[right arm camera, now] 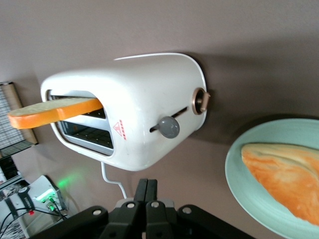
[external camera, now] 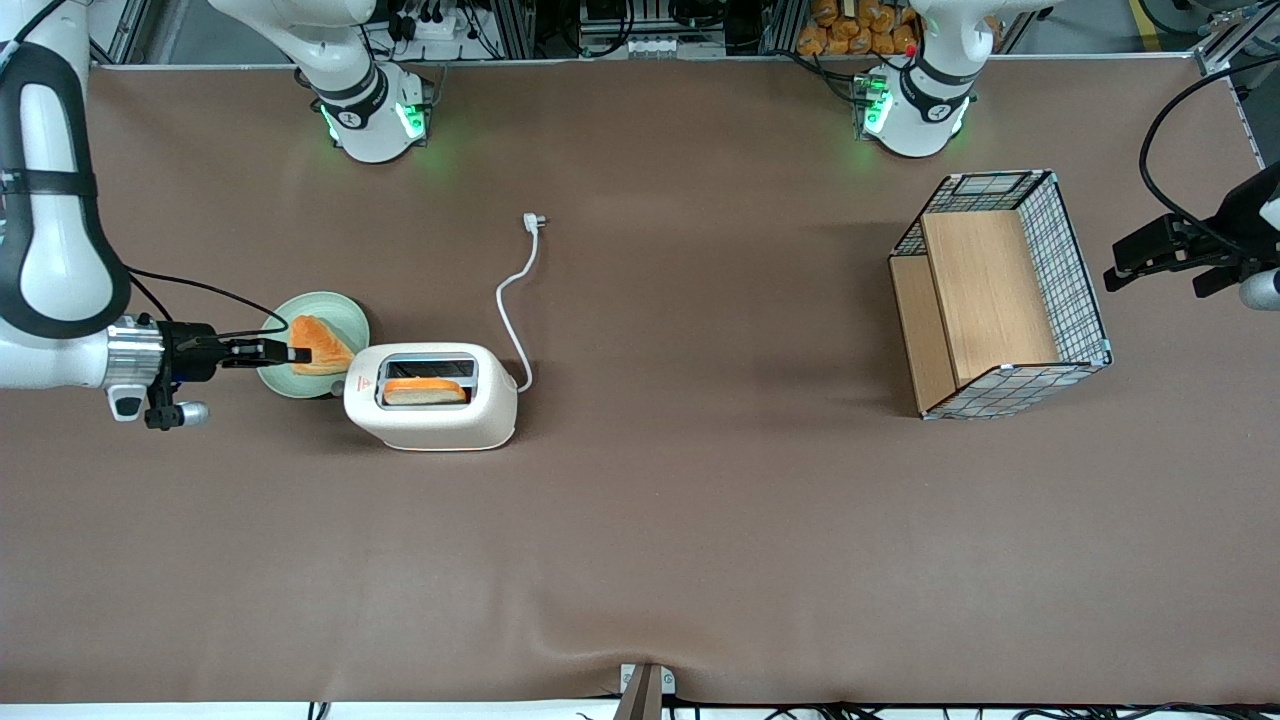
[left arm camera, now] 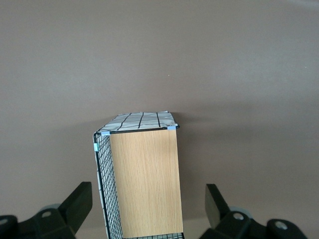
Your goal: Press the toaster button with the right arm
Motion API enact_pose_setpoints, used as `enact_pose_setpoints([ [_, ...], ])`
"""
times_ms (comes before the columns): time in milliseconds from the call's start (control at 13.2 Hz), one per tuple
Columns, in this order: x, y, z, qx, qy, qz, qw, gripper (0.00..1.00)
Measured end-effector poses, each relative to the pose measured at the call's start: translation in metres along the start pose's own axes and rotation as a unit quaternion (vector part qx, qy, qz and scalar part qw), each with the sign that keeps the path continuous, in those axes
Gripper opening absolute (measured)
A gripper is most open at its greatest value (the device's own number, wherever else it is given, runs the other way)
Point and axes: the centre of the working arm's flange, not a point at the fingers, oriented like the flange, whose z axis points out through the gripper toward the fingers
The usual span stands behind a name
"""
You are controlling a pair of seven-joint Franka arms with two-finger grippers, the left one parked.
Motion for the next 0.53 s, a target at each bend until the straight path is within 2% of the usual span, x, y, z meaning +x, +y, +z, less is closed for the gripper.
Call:
enact_pose_setpoints([
  [379, 0.010, 0.029, 0.016, 0.065, 0.020, -0.055, 0.9962, 0.01],
  [530, 0.015, 0.037, 0.027, 0.079, 0.020, -0.061, 0.9948, 0.01],
])
